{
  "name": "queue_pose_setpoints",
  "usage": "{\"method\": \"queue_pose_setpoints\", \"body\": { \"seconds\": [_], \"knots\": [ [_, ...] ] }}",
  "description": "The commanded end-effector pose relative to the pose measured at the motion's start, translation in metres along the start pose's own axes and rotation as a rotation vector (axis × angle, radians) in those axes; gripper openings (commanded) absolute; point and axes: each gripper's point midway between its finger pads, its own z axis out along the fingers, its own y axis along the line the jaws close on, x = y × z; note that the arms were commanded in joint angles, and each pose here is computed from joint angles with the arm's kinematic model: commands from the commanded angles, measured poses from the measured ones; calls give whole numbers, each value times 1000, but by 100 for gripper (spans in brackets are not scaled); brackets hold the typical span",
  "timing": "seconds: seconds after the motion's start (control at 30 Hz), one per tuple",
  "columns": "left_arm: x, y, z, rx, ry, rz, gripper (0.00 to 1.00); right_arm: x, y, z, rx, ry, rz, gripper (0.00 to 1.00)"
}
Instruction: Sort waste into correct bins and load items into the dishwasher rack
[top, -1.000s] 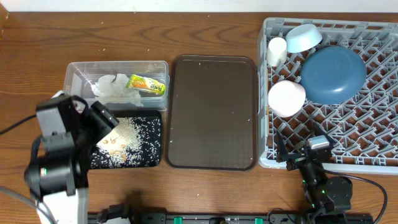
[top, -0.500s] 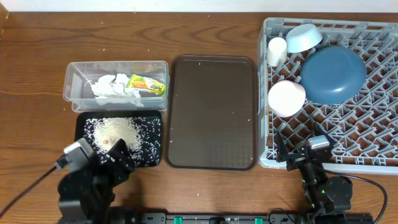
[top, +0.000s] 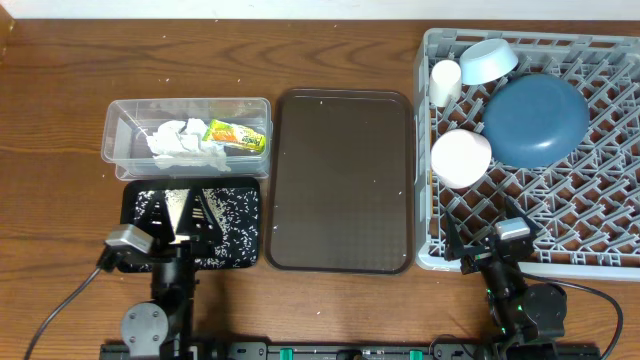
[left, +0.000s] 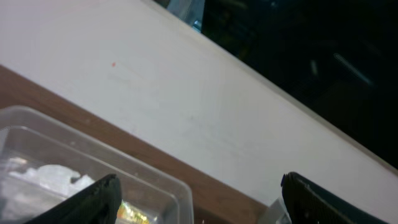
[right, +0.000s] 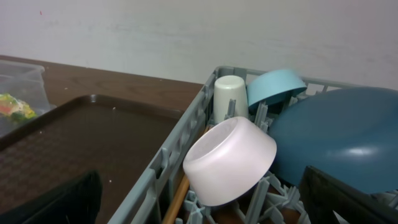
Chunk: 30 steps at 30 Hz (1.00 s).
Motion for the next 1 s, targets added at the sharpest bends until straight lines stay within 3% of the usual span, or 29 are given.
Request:
{"method": "queue_pose_setpoints", "body": {
  "seconds": [0.0, 0.3, 0.47, 0.63, 0.97],
  "knots": [
    [15, 3, 1, 25, 20, -3, 85, 1, 1, 0, -2, 0, -2, 99],
    [72, 21, -2, 17, 194, 294, 85, 1, 1, 0, -2, 0, -2, 99],
    [96, 55, -11, -132, 301, 326, 85, 1, 1, 0, -2, 0, -2, 99],
    [97, 57, -12, -121, 319, 476, 85, 1, 1, 0, -2, 0, -2, 99],
    [98, 57, -12, -117, 323, 484, 85, 1, 1, 0, -2, 0, -2, 99]
  ]
}}
